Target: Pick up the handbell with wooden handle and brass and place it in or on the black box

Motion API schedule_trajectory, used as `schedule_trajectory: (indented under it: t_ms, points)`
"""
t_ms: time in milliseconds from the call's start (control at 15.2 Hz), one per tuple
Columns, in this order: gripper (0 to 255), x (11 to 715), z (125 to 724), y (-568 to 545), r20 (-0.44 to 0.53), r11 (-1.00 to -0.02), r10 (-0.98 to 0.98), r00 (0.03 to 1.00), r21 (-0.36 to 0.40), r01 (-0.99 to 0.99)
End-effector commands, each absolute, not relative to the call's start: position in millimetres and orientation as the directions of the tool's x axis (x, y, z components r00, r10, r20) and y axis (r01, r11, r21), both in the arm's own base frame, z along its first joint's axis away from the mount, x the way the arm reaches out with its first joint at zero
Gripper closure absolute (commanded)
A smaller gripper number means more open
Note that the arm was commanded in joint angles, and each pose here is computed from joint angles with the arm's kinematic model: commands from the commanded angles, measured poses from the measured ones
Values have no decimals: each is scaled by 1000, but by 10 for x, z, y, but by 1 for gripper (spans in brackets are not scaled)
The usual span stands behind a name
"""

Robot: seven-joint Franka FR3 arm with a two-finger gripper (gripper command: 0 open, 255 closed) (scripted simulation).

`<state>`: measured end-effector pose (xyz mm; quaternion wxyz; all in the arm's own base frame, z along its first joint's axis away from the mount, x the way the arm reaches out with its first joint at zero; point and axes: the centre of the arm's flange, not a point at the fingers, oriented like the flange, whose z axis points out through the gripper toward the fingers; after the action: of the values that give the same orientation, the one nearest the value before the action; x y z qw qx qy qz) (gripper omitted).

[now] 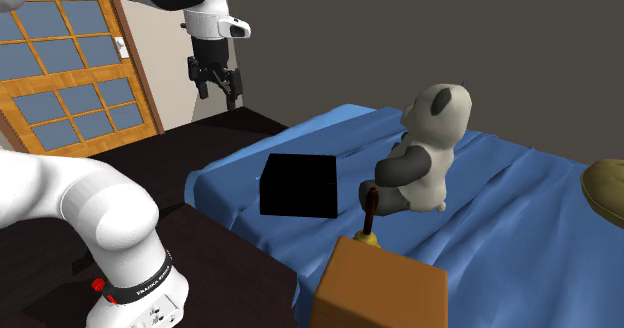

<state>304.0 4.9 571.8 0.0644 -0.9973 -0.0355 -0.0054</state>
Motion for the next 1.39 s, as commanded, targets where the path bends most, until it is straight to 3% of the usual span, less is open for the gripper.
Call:
schedule_trajectory:
  t_ms: [0,1320]
  points:
    - [0,3040,5718,49,15,-989,70,997,-128,71]
    - [0,3711,4656,-2162,7,-988,141,990,-58,141]
